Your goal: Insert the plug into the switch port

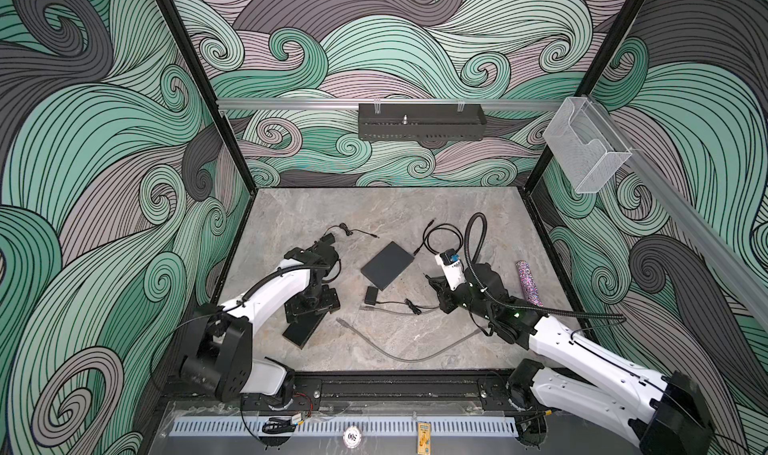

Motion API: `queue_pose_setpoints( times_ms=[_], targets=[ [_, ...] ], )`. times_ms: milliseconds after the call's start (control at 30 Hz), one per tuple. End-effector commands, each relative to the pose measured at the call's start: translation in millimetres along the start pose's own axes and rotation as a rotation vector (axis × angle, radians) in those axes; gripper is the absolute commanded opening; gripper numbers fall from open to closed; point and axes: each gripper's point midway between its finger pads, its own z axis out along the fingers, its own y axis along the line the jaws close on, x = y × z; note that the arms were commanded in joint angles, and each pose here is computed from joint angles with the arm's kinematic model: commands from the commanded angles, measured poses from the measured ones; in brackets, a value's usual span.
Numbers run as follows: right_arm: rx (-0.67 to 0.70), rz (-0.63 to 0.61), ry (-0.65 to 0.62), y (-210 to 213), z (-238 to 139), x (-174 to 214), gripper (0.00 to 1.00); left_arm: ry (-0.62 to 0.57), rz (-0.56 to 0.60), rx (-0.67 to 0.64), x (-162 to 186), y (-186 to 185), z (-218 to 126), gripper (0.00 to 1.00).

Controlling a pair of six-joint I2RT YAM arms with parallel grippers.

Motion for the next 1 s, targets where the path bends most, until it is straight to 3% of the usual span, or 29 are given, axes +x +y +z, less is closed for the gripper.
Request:
queue_pose_setpoints(
  times_ms=[0,133,333,767,967],
  targets=[
    [-0.013,0.015,-0.035,1,-3,-5,0.0,0.086,-0.151,0.053,23,3,12,0.99],
    [-0.018,0.02,-0.03,2,-4,-4,0.0,0.106,-0.273,0.113,36,10,27,0.99],
    [-0.019,0.028,-0.029,2,-6,-2,0.0,-0.005,-0.34,0.138,27,23,34,0.99],
    [-0.011,0.011,-0.025,2,-13,-6,0.0,-0.197,-0.228,0.279,-34,0,23,0.99],
    [0.02,-0.002,-0.012,-3,-12,-7,0.0,-0.158,-0.109,0.453,-49,-45,9,0.98]
  ],
)
